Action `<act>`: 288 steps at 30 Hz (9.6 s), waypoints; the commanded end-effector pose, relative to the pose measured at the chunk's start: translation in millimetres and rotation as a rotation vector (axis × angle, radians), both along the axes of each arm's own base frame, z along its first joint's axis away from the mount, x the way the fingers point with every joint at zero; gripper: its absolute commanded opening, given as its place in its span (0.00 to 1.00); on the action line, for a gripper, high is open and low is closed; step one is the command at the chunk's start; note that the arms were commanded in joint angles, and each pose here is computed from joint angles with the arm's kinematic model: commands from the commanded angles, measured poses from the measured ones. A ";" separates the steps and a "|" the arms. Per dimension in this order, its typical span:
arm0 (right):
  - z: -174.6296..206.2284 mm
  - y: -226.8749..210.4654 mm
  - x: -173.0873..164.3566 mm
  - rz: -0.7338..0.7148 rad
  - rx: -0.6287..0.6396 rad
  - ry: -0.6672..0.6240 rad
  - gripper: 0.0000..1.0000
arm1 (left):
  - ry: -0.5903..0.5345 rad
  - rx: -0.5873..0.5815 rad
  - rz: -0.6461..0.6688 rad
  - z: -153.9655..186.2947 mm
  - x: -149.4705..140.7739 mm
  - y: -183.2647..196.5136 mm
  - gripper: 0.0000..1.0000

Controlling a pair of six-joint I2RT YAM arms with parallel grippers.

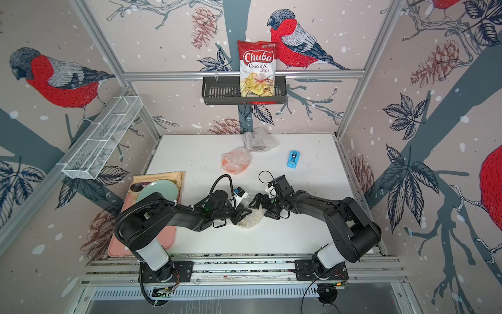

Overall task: Wrap dinner plates in bubble wrap
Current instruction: Wrap the plate in the bubble wrap, then pull the tape from the tape cutter, then tear off the tape using the Tape Cutter.

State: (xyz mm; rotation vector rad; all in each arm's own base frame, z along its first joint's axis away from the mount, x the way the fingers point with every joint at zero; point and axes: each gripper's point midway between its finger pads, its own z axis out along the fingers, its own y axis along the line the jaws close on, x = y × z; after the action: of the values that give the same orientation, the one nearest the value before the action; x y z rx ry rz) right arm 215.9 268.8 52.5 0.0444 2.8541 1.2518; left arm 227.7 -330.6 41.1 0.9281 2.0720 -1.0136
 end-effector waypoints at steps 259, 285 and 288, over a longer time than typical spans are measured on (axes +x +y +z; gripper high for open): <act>65.7 -104.6 105.3 -0.327 -0.498 -0.255 0.00 | 0.544 0.209 0.518 -54.1 38.3 10.9 0.00; 134.8 -101.1 50.4 -0.063 -0.320 -0.313 1.00 | 0.565 0.216 0.514 -59.1 36.1 9.6 0.00; 151.3 -123.2 81.2 -0.191 -0.370 -0.383 1.00 | 0.566 0.217 0.513 -59.1 36.3 9.2 0.00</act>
State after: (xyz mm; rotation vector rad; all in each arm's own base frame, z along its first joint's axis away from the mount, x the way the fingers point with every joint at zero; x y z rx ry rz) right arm 291.6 161.9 200.9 0.0294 2.6178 0.6862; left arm 282.9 -353.7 22.9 0.2269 2.5345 -1.0338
